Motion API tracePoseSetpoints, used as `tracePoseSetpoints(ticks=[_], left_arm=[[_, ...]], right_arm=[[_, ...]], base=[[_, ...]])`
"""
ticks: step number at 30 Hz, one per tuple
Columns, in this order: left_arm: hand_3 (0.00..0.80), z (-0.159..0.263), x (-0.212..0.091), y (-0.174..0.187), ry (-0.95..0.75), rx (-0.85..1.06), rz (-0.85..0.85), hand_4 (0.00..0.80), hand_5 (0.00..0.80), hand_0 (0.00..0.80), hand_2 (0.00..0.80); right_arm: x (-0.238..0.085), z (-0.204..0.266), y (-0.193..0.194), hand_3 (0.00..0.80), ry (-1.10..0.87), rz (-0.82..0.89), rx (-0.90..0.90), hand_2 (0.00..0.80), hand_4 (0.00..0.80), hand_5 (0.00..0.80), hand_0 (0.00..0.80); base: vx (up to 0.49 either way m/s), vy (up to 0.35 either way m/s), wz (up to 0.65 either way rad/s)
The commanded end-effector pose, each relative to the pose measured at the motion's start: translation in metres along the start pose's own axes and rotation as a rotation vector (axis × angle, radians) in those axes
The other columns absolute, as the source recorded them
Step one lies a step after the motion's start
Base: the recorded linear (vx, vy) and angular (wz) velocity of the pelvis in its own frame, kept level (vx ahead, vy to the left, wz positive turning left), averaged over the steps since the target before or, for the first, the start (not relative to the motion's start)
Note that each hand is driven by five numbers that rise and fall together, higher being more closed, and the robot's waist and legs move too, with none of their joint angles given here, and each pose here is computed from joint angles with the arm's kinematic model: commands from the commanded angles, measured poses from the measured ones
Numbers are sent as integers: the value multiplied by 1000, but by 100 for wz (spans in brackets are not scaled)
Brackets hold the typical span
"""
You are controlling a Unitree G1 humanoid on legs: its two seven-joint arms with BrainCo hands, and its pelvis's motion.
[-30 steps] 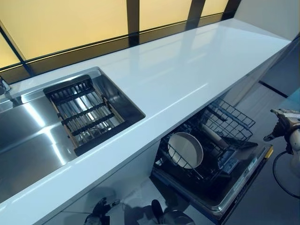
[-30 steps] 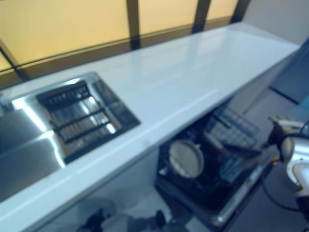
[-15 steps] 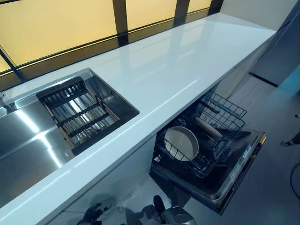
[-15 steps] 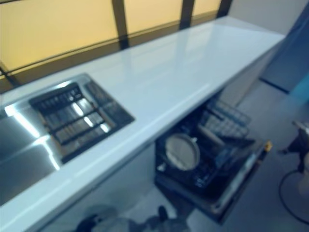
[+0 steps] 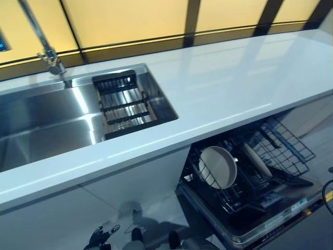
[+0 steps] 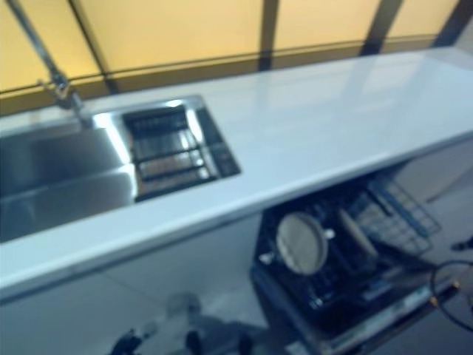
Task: Take plates into dishwasher
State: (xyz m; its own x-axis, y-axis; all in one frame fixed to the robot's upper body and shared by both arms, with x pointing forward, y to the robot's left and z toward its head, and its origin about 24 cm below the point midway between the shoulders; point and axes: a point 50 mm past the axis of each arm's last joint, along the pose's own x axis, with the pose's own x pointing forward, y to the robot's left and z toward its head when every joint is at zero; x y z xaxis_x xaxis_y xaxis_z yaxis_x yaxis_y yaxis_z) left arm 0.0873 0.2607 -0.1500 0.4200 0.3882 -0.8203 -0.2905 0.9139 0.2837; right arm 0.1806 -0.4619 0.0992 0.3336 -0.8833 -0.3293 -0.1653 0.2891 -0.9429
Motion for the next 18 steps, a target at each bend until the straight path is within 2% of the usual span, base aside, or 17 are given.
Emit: tracePoseSetpoints(ticks=[1,6,10,12,14,18], left_arm=[[0,17,4,16,-49,18,38,0,0,0,0],[0,31,8,18,-81,51,33,0,0,0,0],[0,51,12,13,-127,63,1,0,0,0,0],[0,64,14,9,-149,66,-5,0,0,0,0],[0,76,15,4,-187,78,-12,0,0,0,0],[0,79,16,4,-190,76,-22,0,0,0,0]], right_arm=[[6,-16,22,0,37,-43,77,0,0,0,0],[11,-62,76,0,169,24,148,0,0,0,0],[3,-117,113,0,379,120,84,0,0,0,0],[1,-124,116,0,435,130,98,0,0,0,0],[8,-111,101,0,459,113,168,0,0,0,0],[13,-92,93,0,407,130,248,0,0,0,0]], base=[[-222,-53,49],[-187,32,42],[-323,127,61],[-469,140,35],[-633,204,38],[-401,156,7]])
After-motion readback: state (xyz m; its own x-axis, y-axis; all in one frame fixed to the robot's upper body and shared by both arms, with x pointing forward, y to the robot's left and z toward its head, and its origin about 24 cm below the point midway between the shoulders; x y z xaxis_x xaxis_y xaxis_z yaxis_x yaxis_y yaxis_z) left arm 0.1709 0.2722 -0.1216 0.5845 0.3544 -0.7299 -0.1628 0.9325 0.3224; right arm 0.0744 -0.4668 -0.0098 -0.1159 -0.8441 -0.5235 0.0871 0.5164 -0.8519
